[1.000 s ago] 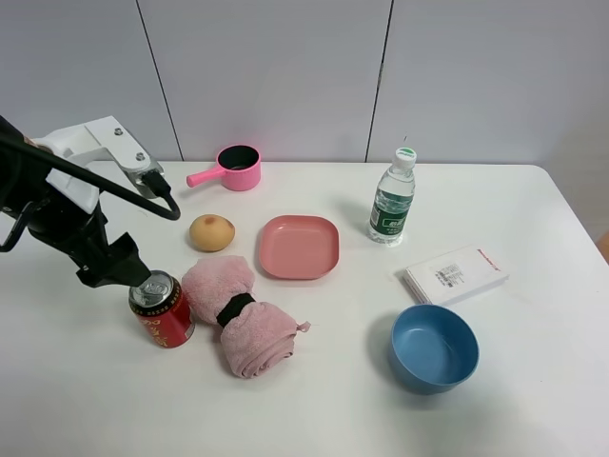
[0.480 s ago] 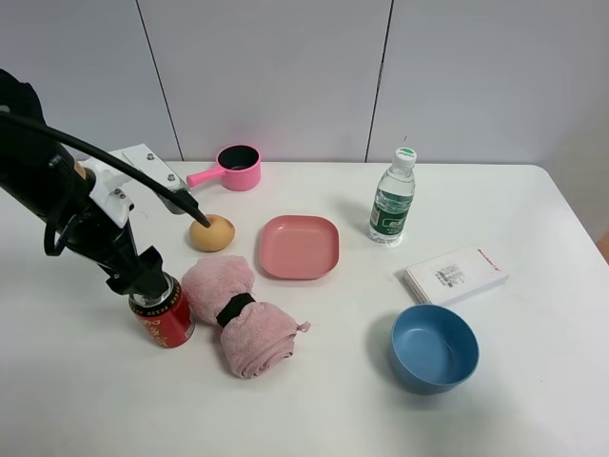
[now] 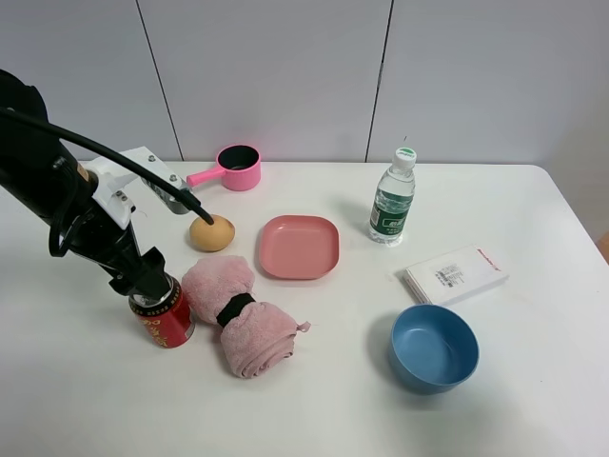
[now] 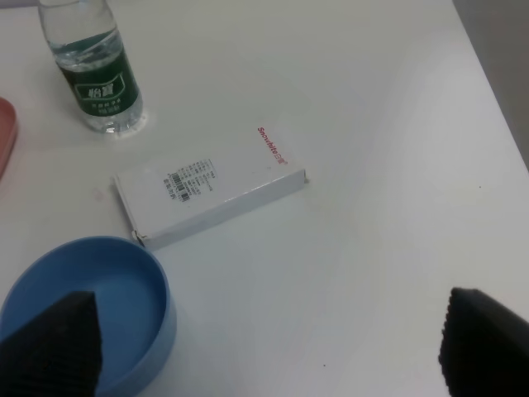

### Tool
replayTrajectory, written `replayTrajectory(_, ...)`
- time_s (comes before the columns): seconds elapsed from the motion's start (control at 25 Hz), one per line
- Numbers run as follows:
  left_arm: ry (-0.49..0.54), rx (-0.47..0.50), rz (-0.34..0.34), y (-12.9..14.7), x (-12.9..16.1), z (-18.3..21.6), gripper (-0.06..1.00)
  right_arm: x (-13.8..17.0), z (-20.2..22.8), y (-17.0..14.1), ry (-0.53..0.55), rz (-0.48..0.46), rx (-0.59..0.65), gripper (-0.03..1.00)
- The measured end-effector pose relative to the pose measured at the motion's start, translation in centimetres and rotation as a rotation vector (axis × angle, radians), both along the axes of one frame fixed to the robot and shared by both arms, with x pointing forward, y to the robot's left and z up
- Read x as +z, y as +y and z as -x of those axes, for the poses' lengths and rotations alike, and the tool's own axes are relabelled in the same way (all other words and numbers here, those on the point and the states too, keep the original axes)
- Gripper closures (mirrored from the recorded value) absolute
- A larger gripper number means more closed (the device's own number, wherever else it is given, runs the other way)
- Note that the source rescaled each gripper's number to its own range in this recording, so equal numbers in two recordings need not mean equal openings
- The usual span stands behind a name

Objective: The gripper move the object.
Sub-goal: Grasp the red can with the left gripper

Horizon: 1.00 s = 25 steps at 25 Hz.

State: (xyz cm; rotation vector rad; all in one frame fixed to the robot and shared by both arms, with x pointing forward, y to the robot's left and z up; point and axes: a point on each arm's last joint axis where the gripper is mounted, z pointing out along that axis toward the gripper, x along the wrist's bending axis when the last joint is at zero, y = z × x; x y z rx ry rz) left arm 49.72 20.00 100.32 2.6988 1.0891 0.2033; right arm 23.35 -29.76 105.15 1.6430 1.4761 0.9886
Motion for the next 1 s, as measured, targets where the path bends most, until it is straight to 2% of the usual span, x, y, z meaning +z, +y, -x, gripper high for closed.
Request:
replayTrajectory(0.44, 0.034, 0.031, 0.049, -0.4, 0.0, 0.3, 0.09, 0.0, 0.0, 0.0, 0.0, 0.0, 0.0, -0.03)
replayTrajectory(0.64, 0.063, 0.036, 0.026, 0.2, -2.2, 1.4, 0.09, 0.0, 0.0, 0.0, 0.0, 0.0, 0.0, -0.03)
replayTrajectory(1.0, -0.031, 0.07, 0.061, 0.3, -4.1, 1.6, 0.09, 0.0, 0.0, 0.0, 0.0, 0.0, 0.0, -0.03)
